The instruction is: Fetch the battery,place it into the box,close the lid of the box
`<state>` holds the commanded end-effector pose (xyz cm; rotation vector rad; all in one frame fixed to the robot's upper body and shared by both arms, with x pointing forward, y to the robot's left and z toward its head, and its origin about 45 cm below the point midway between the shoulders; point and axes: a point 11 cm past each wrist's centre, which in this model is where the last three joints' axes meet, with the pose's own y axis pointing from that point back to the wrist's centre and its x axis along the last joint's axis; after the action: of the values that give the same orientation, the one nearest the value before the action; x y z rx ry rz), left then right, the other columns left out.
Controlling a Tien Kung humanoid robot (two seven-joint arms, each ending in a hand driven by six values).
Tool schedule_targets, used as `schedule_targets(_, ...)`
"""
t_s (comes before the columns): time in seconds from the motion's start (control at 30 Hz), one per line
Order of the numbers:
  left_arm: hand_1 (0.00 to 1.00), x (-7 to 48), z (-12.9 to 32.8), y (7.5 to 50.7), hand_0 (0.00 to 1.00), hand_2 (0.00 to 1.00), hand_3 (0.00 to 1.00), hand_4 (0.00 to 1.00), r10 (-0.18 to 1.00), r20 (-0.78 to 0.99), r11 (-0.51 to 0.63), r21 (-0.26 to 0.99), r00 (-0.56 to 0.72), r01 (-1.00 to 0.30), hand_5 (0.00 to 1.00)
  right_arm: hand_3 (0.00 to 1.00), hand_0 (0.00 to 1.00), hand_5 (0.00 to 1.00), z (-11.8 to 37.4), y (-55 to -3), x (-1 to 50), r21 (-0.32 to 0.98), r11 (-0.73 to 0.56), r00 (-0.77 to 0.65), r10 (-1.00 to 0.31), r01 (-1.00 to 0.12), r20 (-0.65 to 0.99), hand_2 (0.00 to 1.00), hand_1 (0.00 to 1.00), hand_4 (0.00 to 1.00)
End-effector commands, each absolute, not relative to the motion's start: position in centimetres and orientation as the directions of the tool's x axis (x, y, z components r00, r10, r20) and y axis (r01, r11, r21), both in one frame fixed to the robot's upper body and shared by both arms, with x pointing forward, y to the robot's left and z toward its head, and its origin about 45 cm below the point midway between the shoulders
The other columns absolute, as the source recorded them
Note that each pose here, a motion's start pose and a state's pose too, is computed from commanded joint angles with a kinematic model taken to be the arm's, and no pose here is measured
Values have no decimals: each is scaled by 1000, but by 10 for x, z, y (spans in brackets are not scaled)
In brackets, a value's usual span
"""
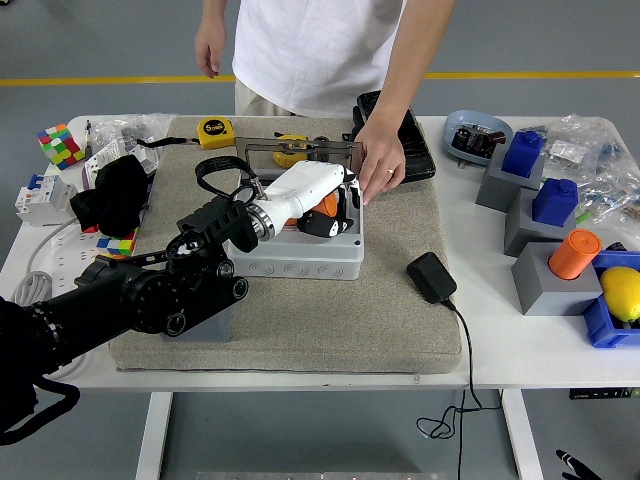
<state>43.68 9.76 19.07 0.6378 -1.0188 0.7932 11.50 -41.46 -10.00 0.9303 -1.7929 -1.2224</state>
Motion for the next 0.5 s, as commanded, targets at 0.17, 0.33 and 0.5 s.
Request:
schedule_targets(0.17, 902, 436, 191, 97, 777, 915, 913, 998, 277, 911, 571, 98, 304, -815, 224, 558, 644, 456, -100, -415, 116, 949, 277, -444, -876, -151, 185, 661, 691, 926)
schedule_targets(0.33, 895, 435, 192, 96, 774, 913, 912, 998, 281, 910, 574, 96, 306, -813, 244, 558, 644, 457, -100, -415, 117, 949, 277, -446, -876, -152, 184, 661, 692, 926)
schedule_targets(0.5, 858, 431, 204, 92, 747, 883, 888, 998, 329, 903, 600, 26, 276, -800, 282, 558, 644, 457, -100, -415, 116, 949, 276, -448, -875, -151, 183, 661, 692, 926)
